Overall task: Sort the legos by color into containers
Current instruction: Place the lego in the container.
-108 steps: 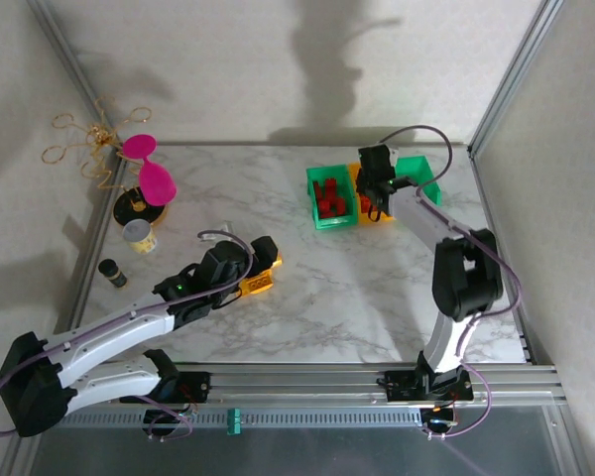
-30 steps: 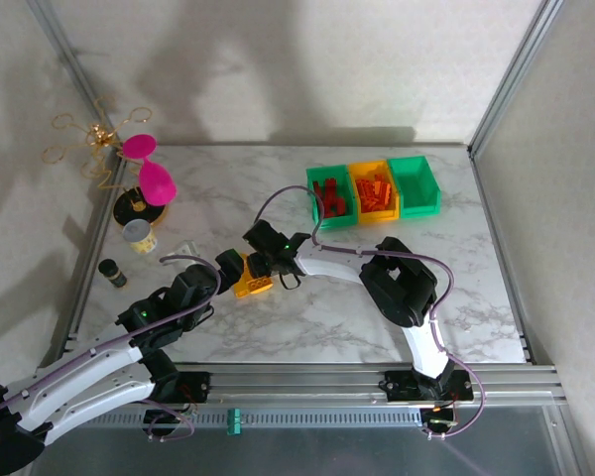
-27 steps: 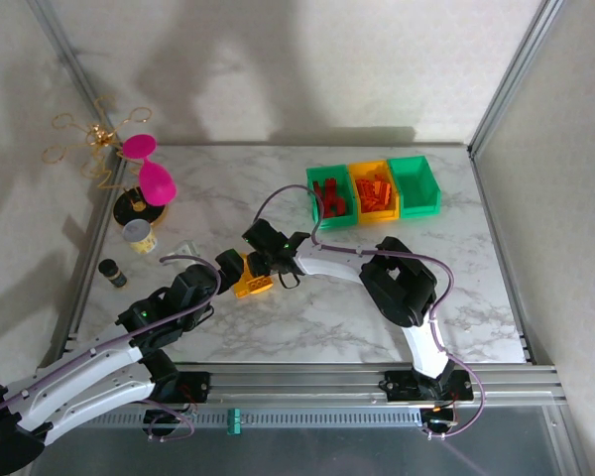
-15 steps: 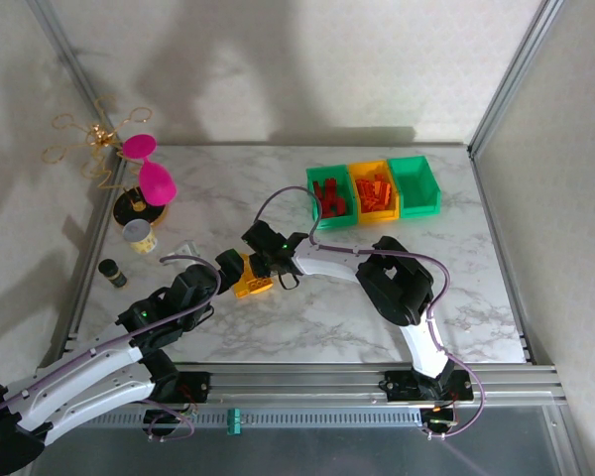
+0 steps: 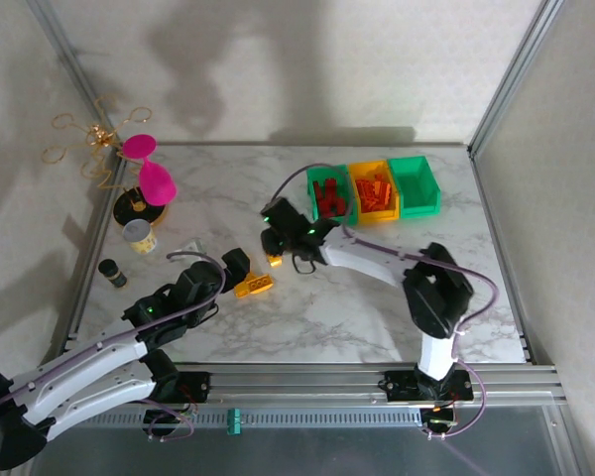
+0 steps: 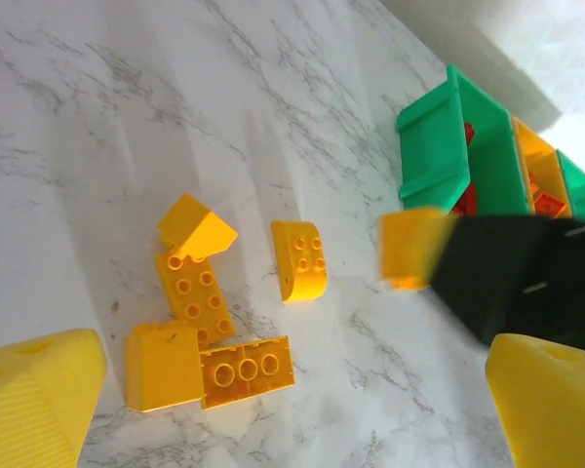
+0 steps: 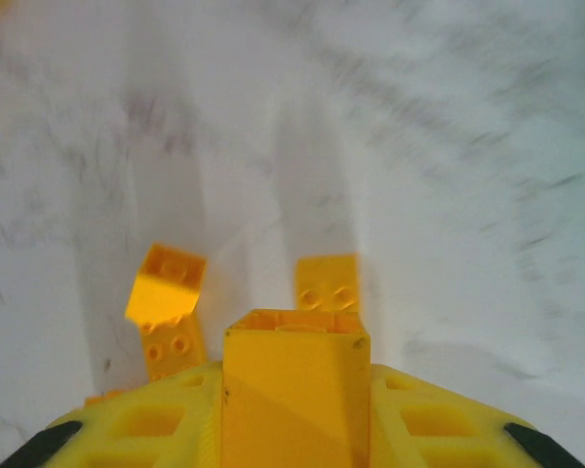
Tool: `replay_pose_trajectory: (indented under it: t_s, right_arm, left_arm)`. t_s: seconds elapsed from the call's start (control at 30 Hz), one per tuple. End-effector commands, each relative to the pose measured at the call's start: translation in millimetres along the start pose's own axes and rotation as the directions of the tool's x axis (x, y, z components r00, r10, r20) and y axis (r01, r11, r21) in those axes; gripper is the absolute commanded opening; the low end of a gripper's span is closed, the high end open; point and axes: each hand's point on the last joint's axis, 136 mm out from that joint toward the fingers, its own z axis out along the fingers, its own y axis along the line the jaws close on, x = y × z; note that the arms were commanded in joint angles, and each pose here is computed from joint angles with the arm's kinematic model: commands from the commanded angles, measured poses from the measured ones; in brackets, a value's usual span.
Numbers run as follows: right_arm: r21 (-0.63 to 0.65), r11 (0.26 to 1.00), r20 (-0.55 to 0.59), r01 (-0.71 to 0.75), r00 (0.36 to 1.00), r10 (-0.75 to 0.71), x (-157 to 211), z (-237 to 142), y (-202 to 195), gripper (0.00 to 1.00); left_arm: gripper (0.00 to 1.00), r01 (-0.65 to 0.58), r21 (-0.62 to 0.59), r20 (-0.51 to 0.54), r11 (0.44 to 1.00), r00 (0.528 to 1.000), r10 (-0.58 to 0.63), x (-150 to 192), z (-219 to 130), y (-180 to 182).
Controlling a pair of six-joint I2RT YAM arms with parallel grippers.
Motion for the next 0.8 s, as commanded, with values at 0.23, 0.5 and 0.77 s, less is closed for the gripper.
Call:
replay_pose_trajectory:
  t_s: [0.23,0.5,0.77]
  right_arm:
    - [0.270,0.889,0.265,-0.369,0.917,0.300,-68.4,-58.5,-198.7,0.33]
    - [0.419,0.728,0.395,-0.543,0.831,0.392,-80.4,-71.6,-330.6,0.34]
    - [0.468,0.678,0.389,-0.567,0.821,0.417,-92.9,-48.8,-396.8,0.34]
  left_arm:
    - [1.00,-0.033,0.154,-0.081,0.988,0.996,0.046,5.4,22.3,-68.0]
    - [1.00,-0.066,0.255,-0.146,0.965,0.984,0.106,21.9,45.3,-114.3]
    - [1.00,-0.077,0.313,-0.171,0.947,0.976,0.136,30.1,56.0,-141.1]
